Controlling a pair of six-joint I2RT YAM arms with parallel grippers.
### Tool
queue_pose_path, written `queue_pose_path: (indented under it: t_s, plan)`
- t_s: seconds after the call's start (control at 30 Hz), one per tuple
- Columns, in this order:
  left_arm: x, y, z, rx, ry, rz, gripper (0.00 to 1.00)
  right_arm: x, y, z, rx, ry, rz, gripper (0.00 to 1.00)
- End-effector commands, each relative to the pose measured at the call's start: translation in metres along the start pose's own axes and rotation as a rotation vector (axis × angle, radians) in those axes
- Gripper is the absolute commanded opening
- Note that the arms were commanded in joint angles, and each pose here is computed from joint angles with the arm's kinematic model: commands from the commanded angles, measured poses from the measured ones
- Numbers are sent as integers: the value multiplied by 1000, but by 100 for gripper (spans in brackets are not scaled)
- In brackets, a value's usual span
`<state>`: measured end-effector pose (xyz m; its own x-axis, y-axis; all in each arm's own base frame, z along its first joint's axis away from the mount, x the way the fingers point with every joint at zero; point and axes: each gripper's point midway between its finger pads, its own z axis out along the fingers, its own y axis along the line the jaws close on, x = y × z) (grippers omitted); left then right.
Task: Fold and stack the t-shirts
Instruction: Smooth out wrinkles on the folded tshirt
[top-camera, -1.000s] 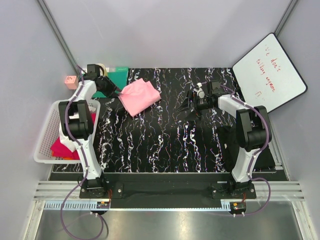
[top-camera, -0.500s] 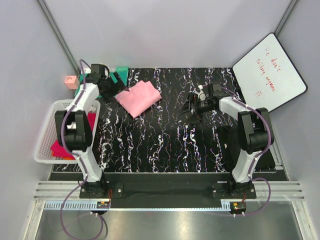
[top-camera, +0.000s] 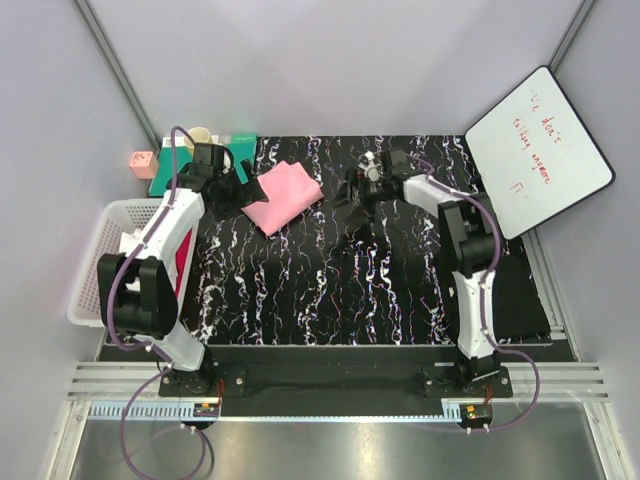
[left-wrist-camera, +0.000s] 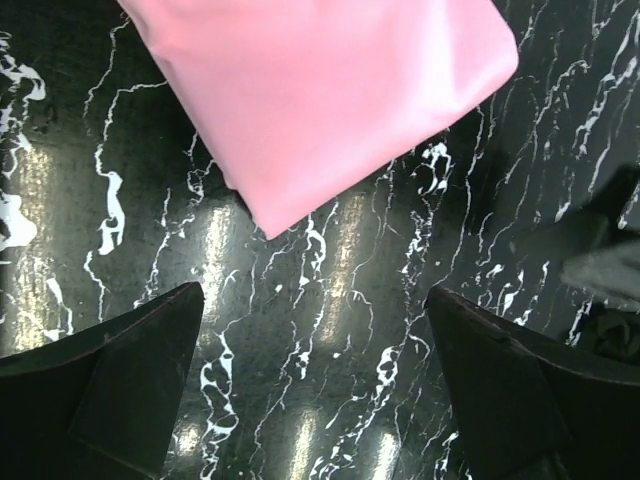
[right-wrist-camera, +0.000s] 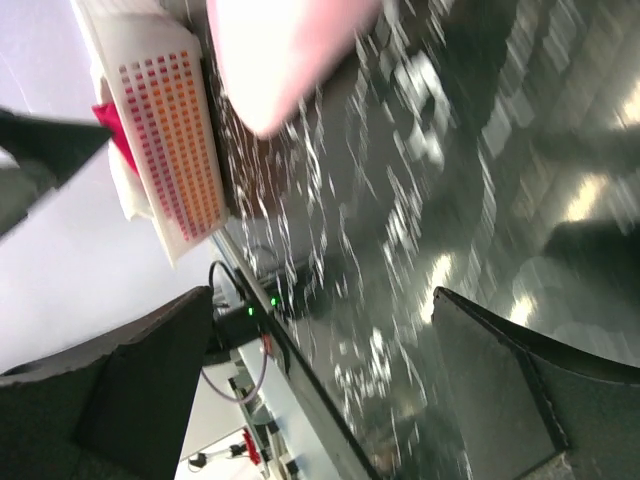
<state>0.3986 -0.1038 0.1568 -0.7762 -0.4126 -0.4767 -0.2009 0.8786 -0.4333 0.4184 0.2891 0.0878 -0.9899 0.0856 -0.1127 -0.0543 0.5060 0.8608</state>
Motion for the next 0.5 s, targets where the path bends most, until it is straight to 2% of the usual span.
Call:
queue_pose_path:
  t_s: [0.0, 0.17, 0.23, 0.47]
  plan:
    - [-14, 3, 9, -41, 5, 55, 99, -37, 35, 46, -46, -35, -66, 94]
    - [-29, -8, 36, -31, 53, 41, 97, -67, 42, 69, -44, -90, -48, 93]
    - [-35, -20, 38, 5, 62, 34, 96, -72, 31, 82, -26, -99, -21, 93]
    - [-43, -53, 5, 139, 39, 55, 96, -98, 42, 104, -13, -173, -22, 92]
